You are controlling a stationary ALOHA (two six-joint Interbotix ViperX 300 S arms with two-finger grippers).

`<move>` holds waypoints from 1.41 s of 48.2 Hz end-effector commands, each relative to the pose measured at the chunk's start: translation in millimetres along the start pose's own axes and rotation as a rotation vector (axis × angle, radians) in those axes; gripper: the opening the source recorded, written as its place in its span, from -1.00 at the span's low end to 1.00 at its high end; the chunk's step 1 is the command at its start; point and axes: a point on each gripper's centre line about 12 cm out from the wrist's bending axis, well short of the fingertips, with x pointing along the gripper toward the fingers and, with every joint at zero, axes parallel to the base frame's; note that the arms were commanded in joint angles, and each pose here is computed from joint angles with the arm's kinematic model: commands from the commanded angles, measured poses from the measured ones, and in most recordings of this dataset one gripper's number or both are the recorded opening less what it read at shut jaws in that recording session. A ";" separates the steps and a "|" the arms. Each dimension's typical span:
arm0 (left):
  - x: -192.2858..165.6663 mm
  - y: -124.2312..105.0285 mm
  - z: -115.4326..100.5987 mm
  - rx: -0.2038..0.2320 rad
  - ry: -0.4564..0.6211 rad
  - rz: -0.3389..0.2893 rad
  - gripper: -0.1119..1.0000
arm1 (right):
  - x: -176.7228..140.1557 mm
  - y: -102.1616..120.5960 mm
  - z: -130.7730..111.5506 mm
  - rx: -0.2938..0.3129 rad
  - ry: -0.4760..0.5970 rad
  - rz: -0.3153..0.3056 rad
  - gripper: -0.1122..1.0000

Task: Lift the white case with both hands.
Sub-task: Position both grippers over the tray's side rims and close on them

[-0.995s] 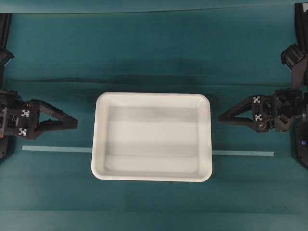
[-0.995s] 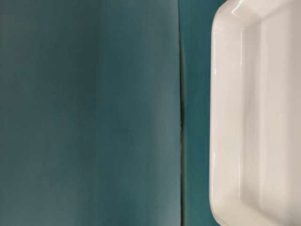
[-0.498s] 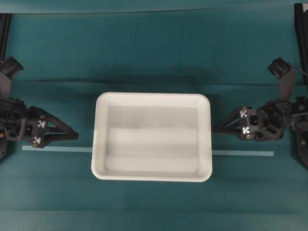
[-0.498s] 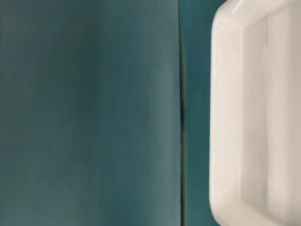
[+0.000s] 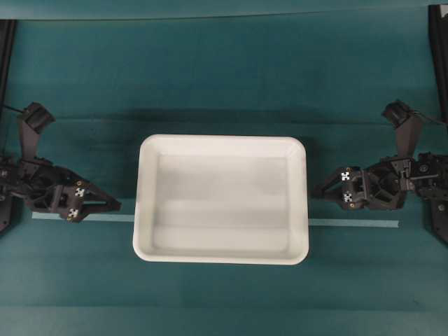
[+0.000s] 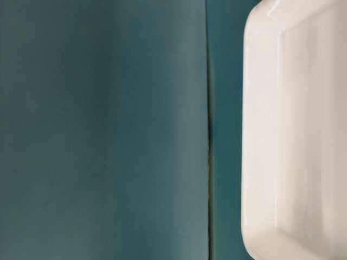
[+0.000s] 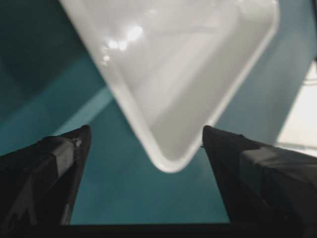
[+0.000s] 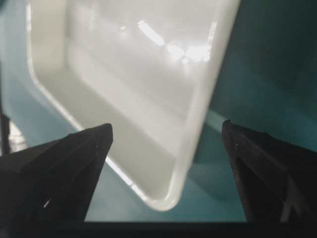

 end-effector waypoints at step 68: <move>65.1 13.1 17.6 -0.006 -0.065 0.004 0.88 | 49.1 -14.7 4.3 0.050 -0.088 -0.008 0.88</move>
